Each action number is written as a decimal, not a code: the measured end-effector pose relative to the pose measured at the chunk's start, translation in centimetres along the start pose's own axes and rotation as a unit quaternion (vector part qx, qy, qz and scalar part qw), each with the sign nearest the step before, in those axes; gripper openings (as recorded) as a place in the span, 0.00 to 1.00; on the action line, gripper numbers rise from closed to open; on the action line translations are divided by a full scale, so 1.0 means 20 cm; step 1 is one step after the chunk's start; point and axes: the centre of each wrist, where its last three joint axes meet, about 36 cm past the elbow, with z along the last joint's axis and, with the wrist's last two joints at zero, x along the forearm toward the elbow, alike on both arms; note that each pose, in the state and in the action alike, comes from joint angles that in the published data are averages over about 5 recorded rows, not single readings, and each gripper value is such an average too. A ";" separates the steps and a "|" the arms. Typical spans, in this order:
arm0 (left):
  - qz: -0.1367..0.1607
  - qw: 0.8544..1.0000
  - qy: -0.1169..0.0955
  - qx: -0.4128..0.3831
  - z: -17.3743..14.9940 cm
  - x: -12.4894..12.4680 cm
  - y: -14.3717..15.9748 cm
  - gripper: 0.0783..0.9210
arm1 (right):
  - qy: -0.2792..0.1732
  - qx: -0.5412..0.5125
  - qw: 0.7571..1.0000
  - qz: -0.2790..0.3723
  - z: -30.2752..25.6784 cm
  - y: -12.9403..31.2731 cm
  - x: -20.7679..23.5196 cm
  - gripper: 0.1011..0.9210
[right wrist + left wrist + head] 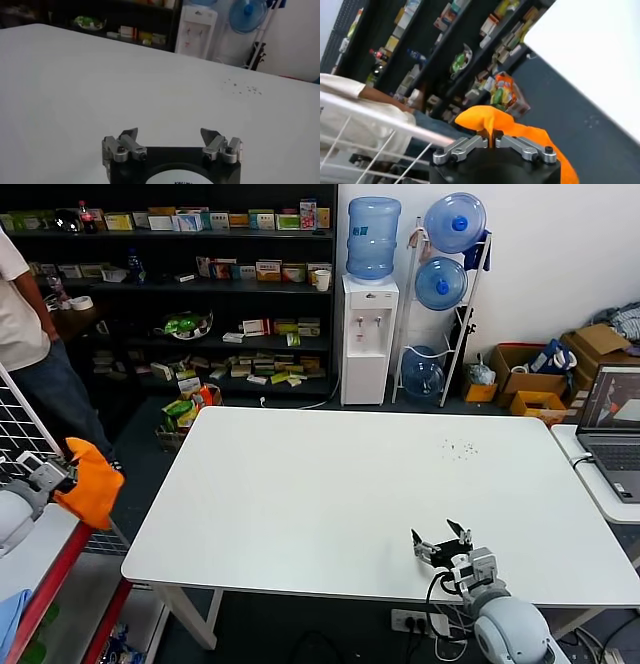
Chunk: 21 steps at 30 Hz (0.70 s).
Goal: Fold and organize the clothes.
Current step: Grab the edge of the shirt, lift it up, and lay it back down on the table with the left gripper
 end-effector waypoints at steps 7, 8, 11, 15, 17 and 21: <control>0.054 0.996 -0.034 0.064 -0.17 0.08 -0.24 0.06 | 0.002 0.004 1.000 0.006 0.01 0.00 0.02 0.88; 0.063 0.994 -0.039 0.075 -0.20 0.09 -0.27 0.06 | 0.002 0.004 1.000 0.007 0.02 0.00 0.02 0.88; 0.088 0.988 -0.054 0.111 -0.30 0.14 -0.37 0.06 | 0.003 0.004 1.000 0.012 0.03 -0.01 0.03 0.88; 0.125 0.977 -0.067 0.160 -0.41 0.22 -0.50 0.06 | 0.005 0.005 1.000 0.018 0.05 -0.03 0.05 0.88; 0.145 0.970 -0.071 0.183 -0.46 0.27 -0.56 0.06 | 0.006 0.004 1.000 0.021 0.06 -0.04 0.05 0.88; 0.182 0.954 -0.074 0.226 -0.54 0.34 -0.69 0.06 | 0.003 0.005 1.000 0.026 0.07 -0.06 0.07 0.88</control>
